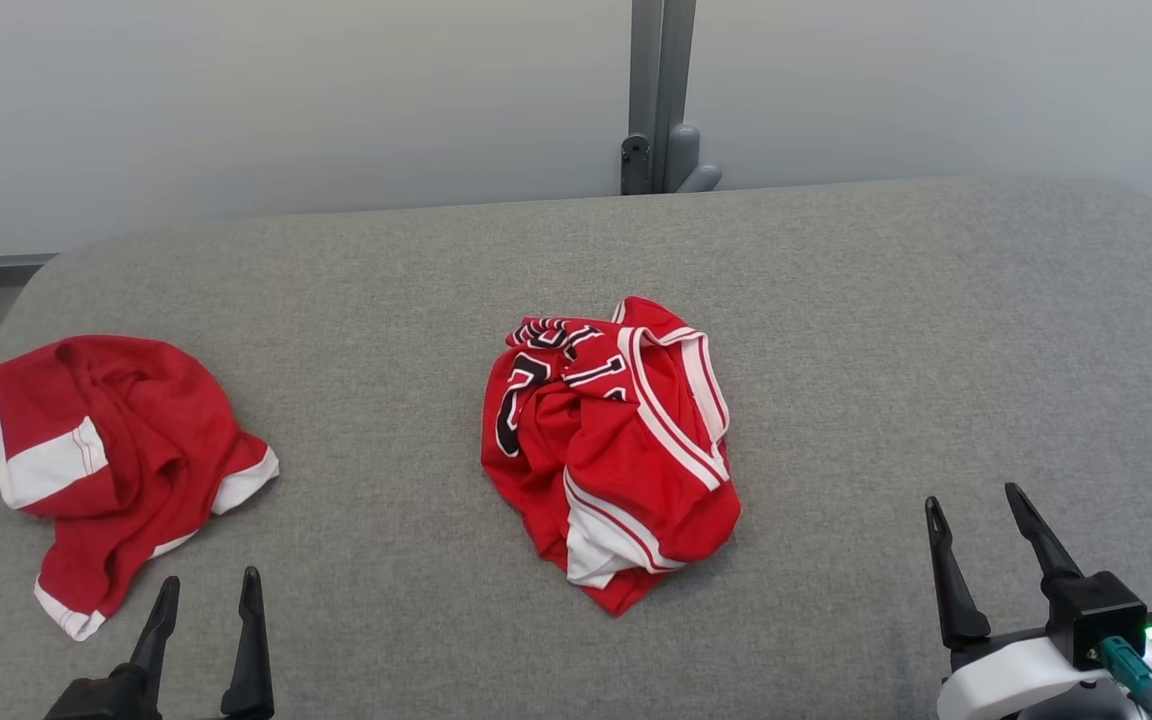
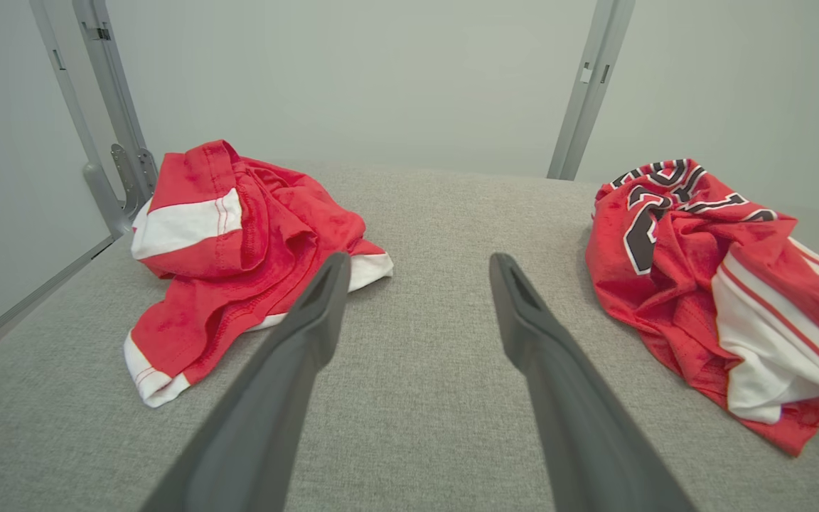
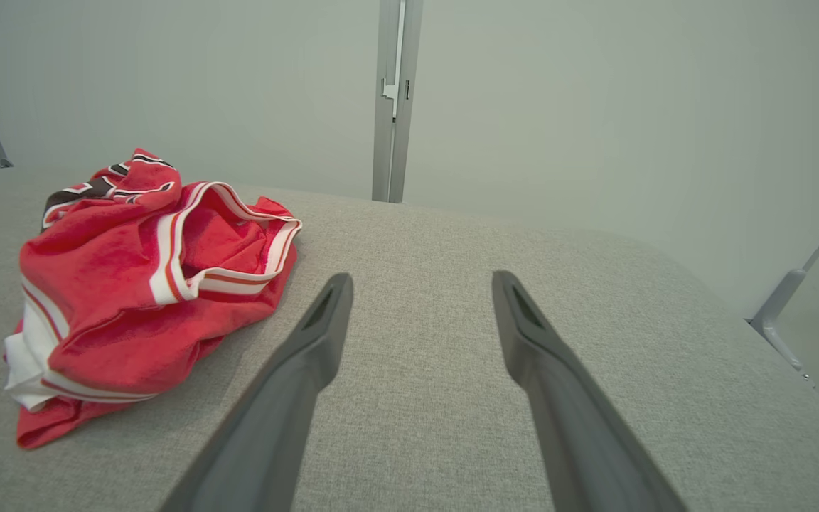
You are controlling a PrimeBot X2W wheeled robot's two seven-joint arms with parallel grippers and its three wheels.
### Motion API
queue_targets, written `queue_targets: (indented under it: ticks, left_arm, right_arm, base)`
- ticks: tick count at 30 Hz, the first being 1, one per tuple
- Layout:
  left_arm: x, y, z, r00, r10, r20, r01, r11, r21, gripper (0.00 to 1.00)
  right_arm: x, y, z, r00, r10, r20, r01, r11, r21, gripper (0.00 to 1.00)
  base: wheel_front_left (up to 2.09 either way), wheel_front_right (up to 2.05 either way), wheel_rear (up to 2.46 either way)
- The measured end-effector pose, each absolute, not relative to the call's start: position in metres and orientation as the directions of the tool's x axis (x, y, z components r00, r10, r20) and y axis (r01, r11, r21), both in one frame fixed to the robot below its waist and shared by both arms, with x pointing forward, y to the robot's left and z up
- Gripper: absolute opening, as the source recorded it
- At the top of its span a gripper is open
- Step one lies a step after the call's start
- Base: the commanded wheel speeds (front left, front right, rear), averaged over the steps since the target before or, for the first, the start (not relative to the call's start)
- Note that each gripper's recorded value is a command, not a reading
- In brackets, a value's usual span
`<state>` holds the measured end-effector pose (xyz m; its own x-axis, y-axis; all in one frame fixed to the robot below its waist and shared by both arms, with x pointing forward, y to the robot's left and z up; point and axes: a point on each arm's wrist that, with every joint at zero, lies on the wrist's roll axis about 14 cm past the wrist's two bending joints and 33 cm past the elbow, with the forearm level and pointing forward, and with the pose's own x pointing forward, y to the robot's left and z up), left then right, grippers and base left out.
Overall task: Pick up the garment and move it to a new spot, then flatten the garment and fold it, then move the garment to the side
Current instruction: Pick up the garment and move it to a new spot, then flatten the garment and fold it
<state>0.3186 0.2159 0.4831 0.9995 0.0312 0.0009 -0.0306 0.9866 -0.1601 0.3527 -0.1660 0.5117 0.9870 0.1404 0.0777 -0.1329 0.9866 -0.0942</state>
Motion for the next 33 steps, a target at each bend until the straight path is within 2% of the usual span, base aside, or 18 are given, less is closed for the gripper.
queue_targets:
  ticks: [25, 29, 33]
  left_arm:
    - [0.322, 0.212, 0.478, 1.000, 0.025, -0.013, -0.027, 0.988, -0.155, 1.00]
    - [0.328, 0.196, 0.481, 1.000, -0.025, -0.003, 0.024, 0.987, -0.157, 1.00]
    - [0.335, 0.152, 0.479, 0.988, -0.155, -0.007, 0.151, 0.972, -0.180, 1.00]
  right_arm:
    - [0.352, -0.164, 0.509, 0.988, 0.137, 0.071, -0.131, 0.988, -0.083, 1.00]
    - [0.352, -0.164, 0.508, 0.988, 0.136, 0.069, -0.130, 0.988, -0.082, 1.00]
    - [0.353, -0.165, 0.510, 0.988, 0.134, 0.072, -0.128, 0.988, -0.082, 1.00]
  base:
    - [0.00, 0.00, 0.00]
    - [0.00, 0.00, 0.00]
    - [0.00, 0.00, 0.00]
